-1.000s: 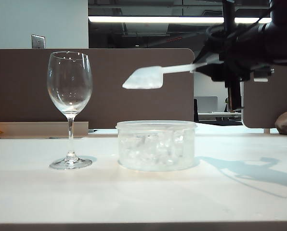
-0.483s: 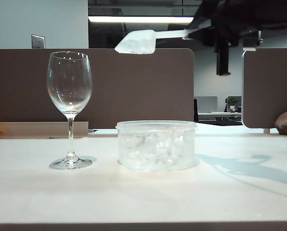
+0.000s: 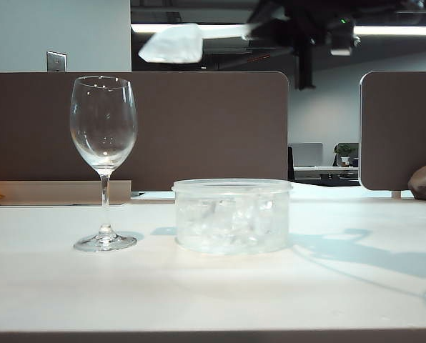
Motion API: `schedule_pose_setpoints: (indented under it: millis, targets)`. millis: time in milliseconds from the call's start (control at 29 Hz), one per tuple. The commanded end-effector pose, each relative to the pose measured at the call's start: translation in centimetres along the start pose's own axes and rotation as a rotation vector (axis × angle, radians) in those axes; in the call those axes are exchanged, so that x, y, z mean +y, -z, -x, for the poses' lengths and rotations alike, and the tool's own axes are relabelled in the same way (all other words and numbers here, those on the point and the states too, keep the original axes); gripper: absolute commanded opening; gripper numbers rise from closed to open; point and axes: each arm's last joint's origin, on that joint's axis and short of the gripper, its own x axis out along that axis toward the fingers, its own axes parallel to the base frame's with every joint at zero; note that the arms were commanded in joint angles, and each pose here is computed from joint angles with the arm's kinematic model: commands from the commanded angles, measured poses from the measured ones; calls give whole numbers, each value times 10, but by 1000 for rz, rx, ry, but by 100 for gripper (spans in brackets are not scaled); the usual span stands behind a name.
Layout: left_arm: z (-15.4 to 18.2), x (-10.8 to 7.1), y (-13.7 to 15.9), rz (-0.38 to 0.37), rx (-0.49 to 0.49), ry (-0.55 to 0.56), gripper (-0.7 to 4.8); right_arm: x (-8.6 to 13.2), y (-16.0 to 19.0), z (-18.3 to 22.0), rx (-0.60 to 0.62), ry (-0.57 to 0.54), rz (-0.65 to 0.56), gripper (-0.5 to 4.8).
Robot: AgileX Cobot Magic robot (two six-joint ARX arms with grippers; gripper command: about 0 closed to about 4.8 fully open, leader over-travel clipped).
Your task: Pick up an ice shovel filled with ice cubes and pour the ice from the shovel into the glass.
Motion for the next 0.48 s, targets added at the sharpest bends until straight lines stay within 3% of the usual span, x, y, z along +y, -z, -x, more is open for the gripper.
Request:
schedule_pose_setpoints:
  millis: [34, 483]
  targets:
    - [0, 0, 0, -2, 3, 0, 29, 12, 3, -7, 11, -26, 31, -2]
    - [0, 0, 0, -2, 3, 0, 29, 19, 28, -28, 65, -6, 75, -2]
